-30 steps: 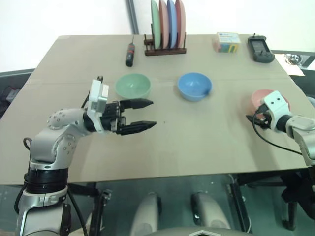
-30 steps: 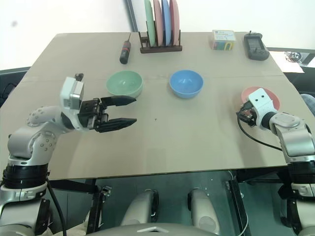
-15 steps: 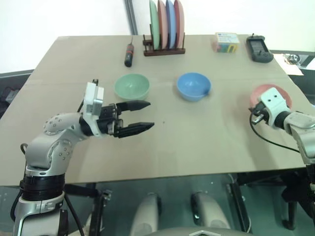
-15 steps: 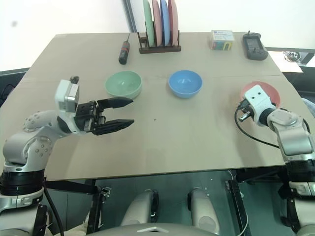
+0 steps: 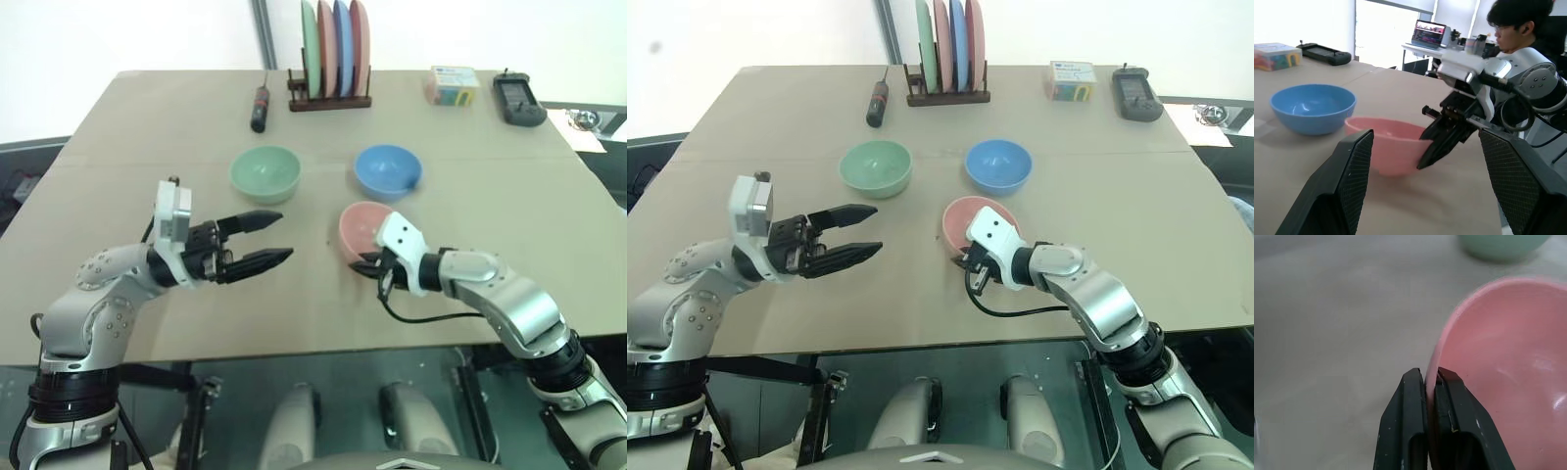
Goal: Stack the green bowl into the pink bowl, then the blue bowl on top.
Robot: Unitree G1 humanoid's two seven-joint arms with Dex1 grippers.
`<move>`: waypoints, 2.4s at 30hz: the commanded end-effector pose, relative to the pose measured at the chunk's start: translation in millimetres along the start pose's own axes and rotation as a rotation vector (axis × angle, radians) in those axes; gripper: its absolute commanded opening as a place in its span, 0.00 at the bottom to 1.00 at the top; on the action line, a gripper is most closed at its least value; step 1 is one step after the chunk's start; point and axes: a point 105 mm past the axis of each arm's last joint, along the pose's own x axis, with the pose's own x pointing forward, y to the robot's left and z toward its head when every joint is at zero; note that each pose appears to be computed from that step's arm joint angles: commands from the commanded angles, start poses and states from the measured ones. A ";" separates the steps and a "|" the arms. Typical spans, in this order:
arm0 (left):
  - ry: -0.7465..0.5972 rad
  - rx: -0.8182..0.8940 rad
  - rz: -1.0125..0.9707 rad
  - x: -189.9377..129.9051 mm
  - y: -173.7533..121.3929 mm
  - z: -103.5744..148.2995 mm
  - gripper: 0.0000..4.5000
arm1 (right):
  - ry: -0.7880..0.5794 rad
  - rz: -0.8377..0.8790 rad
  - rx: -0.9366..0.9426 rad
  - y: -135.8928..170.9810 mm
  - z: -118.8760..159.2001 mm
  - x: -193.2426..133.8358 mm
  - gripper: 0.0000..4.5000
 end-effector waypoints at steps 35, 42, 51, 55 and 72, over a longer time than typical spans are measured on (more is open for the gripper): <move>1.035 0.667 0.702 67.2 129.7 -25.6 0.01 | -0.432 -0.283 -0.256 -16.0 85.9 -95.7 1.00; 0.932 0.646 0.642 70.7 119.8 -13.0 0.01 | -0.413 -0.308 -0.259 -21.1 80.6 -100.8 1.00; 0.488 0.712 -0.278 91.9 -15.6 11.1 0.01 | -0.481 -0.361 -0.270 -5.2 53.2 -159.2 1.00; 0.445 0.746 -0.357 99.6 -19.8 11.0 0.01 | -0.423 -0.440 -0.223 13.1 25.7 -190.1 1.00; 0.392 0.686 -0.586 127.4 -21.8 14.3 0.79 | -0.291 -0.531 -0.152 52.8 5.4 -208.4 1.00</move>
